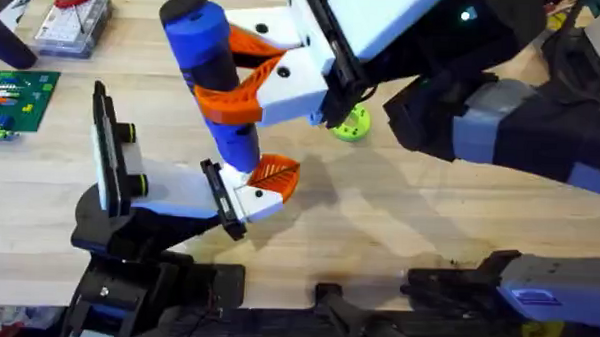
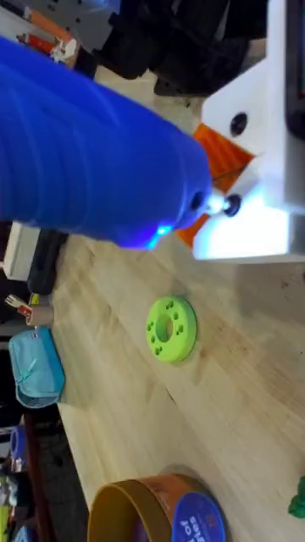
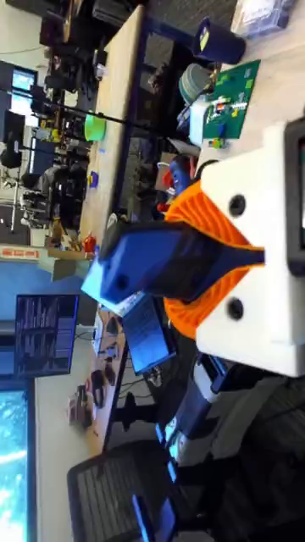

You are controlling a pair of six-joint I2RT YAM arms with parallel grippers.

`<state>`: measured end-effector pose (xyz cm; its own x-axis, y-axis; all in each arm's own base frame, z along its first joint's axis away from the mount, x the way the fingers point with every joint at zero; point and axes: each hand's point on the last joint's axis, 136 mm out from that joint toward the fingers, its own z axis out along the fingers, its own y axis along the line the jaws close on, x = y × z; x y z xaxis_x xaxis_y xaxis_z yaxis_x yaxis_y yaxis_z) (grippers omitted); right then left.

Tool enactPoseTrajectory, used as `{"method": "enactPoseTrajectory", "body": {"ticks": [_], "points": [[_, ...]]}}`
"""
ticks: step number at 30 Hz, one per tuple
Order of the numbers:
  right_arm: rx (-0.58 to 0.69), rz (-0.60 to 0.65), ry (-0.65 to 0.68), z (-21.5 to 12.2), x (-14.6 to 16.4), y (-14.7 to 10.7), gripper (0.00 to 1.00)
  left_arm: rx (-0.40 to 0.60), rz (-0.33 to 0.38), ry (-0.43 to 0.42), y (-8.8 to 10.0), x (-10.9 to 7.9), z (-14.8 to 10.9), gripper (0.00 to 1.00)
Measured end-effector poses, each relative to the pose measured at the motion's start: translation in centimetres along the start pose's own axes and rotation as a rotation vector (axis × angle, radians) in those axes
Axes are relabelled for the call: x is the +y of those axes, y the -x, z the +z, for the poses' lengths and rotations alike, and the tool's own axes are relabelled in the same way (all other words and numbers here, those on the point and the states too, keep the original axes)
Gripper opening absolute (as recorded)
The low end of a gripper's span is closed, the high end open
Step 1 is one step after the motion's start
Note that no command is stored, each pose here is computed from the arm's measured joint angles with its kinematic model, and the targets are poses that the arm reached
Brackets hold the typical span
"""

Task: Pick up the gripper from the table and insert it into the empty holder that is missing its gripper. Then pick up a screw, insert it into the mounting hole, and use the screwdriver to tighten it. Finally, clean up the table by picking up the vegetable and placing it into the bucket.

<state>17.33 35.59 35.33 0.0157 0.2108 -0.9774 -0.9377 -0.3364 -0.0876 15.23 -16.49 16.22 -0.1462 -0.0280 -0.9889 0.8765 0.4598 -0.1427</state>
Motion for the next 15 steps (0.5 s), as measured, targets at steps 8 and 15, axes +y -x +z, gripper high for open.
{"method": "enactPoseTrajectory", "body": {"ticks": [8,15], "points": [[0.007,0.009,0.013,-0.2,0.0,0.3,0.051,0.000,0.003,0.000,0.0,0.0,0.0,0.012],[0.040,-0.094,0.075,-0.8,-1.5,8.3,0.052,-0.001,0.001,0.003,0.0,0.1,0.0,0.012]]}}
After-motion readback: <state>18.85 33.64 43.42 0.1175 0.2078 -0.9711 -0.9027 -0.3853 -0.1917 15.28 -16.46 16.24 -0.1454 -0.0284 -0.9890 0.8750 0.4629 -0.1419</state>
